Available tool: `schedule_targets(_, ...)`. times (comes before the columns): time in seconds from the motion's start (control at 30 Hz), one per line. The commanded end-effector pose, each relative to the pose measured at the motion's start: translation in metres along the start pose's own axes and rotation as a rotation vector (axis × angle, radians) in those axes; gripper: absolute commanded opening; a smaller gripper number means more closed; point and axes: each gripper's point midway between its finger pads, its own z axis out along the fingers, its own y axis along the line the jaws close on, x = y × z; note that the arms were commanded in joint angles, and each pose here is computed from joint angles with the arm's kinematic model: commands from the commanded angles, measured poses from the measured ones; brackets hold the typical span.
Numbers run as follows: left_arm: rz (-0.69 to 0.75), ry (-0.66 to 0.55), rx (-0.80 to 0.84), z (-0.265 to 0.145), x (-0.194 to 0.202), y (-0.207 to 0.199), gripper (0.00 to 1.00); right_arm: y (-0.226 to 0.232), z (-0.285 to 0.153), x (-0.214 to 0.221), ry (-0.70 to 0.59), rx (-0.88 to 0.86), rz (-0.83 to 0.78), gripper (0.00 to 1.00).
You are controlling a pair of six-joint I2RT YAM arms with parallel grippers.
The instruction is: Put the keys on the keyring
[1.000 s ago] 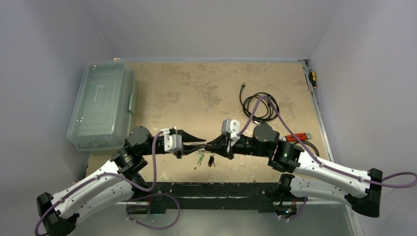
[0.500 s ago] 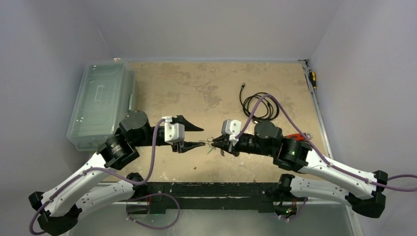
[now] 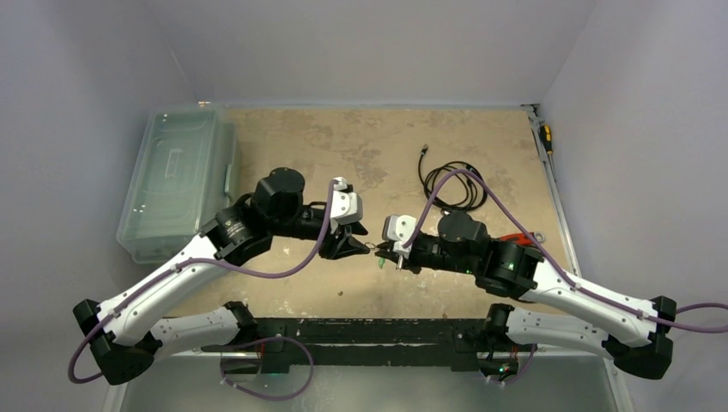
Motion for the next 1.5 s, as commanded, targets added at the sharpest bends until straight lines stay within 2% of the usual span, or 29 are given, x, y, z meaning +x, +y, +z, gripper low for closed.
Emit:
schedule_targets(0.0, -0.027, 0.016, 0.012, 0.001, -0.004, -0.002, 0.38, -0.01, -0.013, -0.036, -0.101, 0.028, -0.051, 0.0)
schedule_targets(0.4, -0.02, 0.03, 0.054, 0.014, 0.005, 0.0, 0.37, -0.004, -0.016, -0.033, -0.104, 0.004, -0.057, 0.0)
schedule_targets(0.93, -0.028, 0.015, 0.11, 0.023, 0.007, -0.004, 0.27, 0.002, -0.015, -0.033, -0.114, -0.026, -0.058, 0.0)
schedule_targets(1.07, -0.035, 0.021, 0.115, 0.024, 0.009, -0.005, 0.19, 0.002, -0.014, -0.032, -0.11, -0.028, -0.055, 0.0)
schedule_targets(1.27, -0.037, 0.026, 0.13, 0.023, 0.014, -0.009, 0.16, 0.002, -0.014, -0.033, -0.115, -0.026, -0.054, 0.0)
schedule_targets(1.4, -0.03, 0.021, 0.142, 0.022, 0.016, -0.012, 0.01, 0.002, -0.013, -0.032, -0.111, -0.029, -0.052, 0.0)
schedule_targets(1.47, -0.025, 0.015, 0.156, 0.022, 0.016, -0.014, 0.0, 0.002, -0.014, -0.033, -0.115, -0.029, -0.05, 0.0)
